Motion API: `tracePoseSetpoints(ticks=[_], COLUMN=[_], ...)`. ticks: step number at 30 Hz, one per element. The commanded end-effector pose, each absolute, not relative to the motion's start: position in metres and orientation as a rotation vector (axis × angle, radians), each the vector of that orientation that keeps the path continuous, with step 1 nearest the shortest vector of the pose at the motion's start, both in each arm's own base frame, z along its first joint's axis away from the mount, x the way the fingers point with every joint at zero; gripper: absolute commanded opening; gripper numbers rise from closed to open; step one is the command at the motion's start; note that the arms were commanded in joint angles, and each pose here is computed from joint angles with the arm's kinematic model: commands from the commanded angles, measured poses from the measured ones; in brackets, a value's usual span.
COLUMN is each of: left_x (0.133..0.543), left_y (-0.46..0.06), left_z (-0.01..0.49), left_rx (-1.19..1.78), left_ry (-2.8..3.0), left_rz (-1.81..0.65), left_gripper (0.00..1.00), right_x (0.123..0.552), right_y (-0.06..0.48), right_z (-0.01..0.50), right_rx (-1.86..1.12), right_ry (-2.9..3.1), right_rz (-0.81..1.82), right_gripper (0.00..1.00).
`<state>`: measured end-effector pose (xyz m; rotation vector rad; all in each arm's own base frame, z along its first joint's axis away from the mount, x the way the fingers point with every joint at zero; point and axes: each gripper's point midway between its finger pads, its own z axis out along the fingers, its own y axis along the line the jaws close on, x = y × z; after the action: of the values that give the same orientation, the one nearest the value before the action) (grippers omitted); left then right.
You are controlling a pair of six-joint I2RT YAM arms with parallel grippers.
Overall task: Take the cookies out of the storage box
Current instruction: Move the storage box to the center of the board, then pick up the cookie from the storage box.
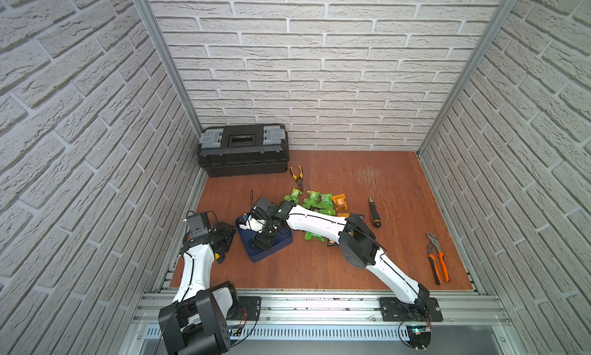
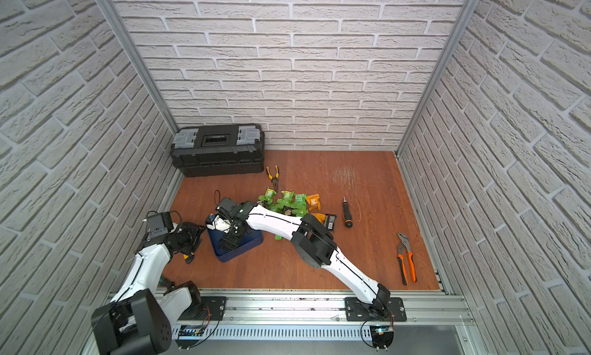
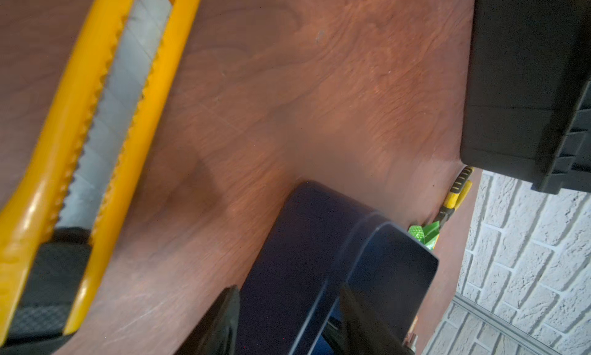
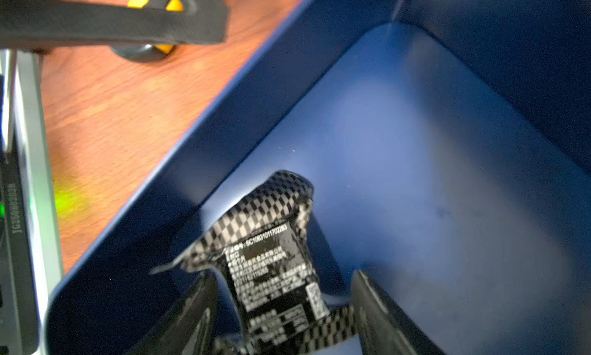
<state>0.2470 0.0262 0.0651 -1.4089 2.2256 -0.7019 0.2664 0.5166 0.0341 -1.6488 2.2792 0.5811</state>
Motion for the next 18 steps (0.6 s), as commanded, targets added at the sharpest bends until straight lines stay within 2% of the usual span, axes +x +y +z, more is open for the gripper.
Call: tracePoseSetpoints(ticks=[1, 7, 15, 18], left_x=[0.249, 0.239, 0.234, 0.235], left_y=[0.028, 0.036, 0.04, 0.042], left_z=[0.071, 0.081, 0.09, 0.096], left_rx=[-1.371, -1.382, -1.377, -1.358], left_ry=[2.199, 2.178, 2.159, 2.144], left_rz=[-0.694, -0.607, -0.561, -0.549], left_gripper=[0.55, 0.54, 0.52, 0.52], right_x=[0.264, 0.274, 0.278, 0.281], right_y=[0.518, 0.517, 0.513, 0.513], right_z=[0.048, 0.043, 0.044, 0.05], right_rx=[-1.707, -1.699, -1.65, -1.596], right_ry=[2.177, 2.147, 2.181, 2.199], right_rz=[0.485, 0.364, 0.338, 0.336], right_gripper=[0.71, 0.58, 0.27, 0.2])
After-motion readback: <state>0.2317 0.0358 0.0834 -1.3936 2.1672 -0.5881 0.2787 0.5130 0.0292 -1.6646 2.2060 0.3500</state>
